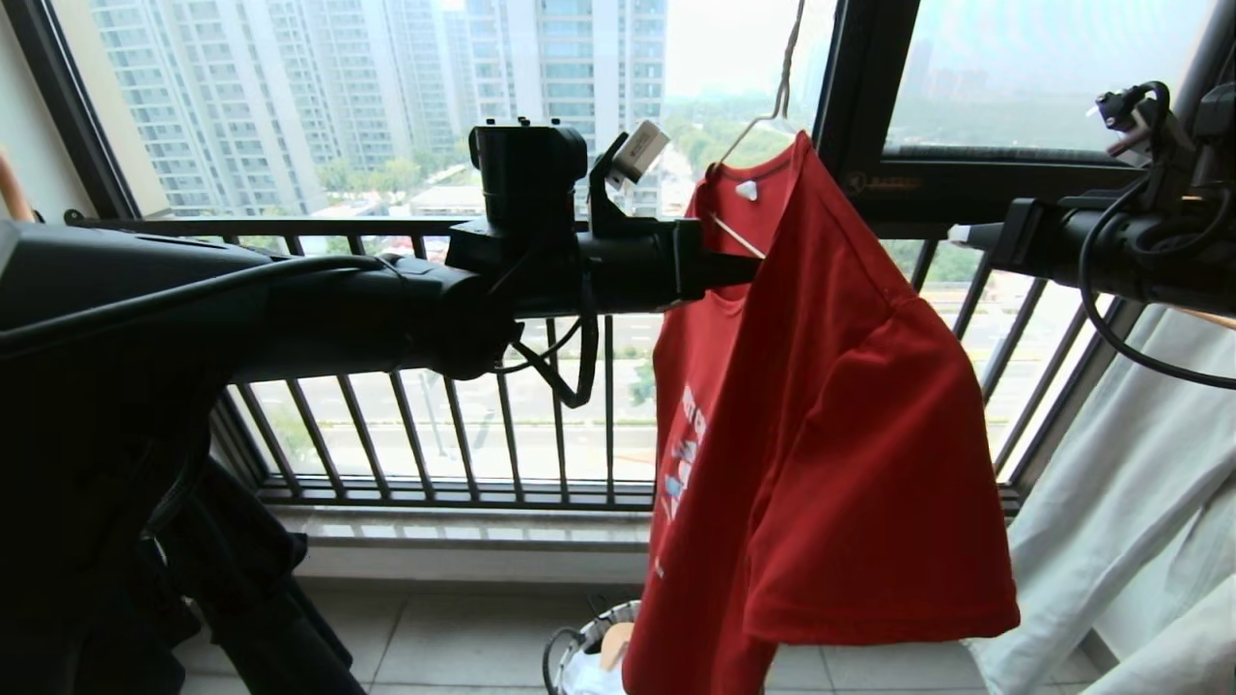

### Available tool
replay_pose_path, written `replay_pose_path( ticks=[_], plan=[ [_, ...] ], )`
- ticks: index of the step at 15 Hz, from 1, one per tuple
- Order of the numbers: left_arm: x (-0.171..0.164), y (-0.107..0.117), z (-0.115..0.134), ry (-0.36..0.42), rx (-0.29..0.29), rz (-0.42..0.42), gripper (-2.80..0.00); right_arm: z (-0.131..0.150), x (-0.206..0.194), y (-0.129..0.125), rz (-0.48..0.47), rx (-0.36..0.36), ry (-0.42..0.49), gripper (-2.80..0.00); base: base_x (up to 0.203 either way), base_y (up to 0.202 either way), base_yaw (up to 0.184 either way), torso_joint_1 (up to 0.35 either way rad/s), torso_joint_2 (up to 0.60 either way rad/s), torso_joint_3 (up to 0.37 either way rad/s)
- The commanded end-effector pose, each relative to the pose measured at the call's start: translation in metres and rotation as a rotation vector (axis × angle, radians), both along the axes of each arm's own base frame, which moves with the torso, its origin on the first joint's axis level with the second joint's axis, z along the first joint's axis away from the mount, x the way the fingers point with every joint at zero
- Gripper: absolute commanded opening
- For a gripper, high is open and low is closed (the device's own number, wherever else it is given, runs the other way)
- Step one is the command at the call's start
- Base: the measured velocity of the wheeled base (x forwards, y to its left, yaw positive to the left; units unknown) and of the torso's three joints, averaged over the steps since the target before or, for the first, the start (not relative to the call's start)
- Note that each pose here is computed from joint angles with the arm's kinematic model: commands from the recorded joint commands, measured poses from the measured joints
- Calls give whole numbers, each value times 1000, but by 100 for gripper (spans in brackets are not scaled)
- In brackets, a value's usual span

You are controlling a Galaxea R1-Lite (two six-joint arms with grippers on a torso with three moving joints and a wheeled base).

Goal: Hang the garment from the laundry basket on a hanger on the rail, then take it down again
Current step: Take the clothes off the clothes rack

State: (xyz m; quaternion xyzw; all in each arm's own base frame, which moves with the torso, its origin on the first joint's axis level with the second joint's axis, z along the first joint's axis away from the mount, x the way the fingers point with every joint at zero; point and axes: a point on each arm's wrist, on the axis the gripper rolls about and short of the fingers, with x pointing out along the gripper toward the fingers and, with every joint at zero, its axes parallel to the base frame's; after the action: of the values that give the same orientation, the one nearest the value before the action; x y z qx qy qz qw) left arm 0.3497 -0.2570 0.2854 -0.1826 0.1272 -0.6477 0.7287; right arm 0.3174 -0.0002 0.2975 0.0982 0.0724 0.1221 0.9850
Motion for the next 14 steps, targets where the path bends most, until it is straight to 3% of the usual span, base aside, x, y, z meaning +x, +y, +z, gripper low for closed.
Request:
replay_pose_path(
  ticks=[1,14],
  plan=[
    [-3,1,3,-14,-3,-6,-280,0,0,0,2,1,-2,-280,0,0,0,0,0,0],
    [-20,4,11,-20,1,-39,-280,-1,1,0,2,0,2,-280,0,0,0,0,0,0]
  ],
)
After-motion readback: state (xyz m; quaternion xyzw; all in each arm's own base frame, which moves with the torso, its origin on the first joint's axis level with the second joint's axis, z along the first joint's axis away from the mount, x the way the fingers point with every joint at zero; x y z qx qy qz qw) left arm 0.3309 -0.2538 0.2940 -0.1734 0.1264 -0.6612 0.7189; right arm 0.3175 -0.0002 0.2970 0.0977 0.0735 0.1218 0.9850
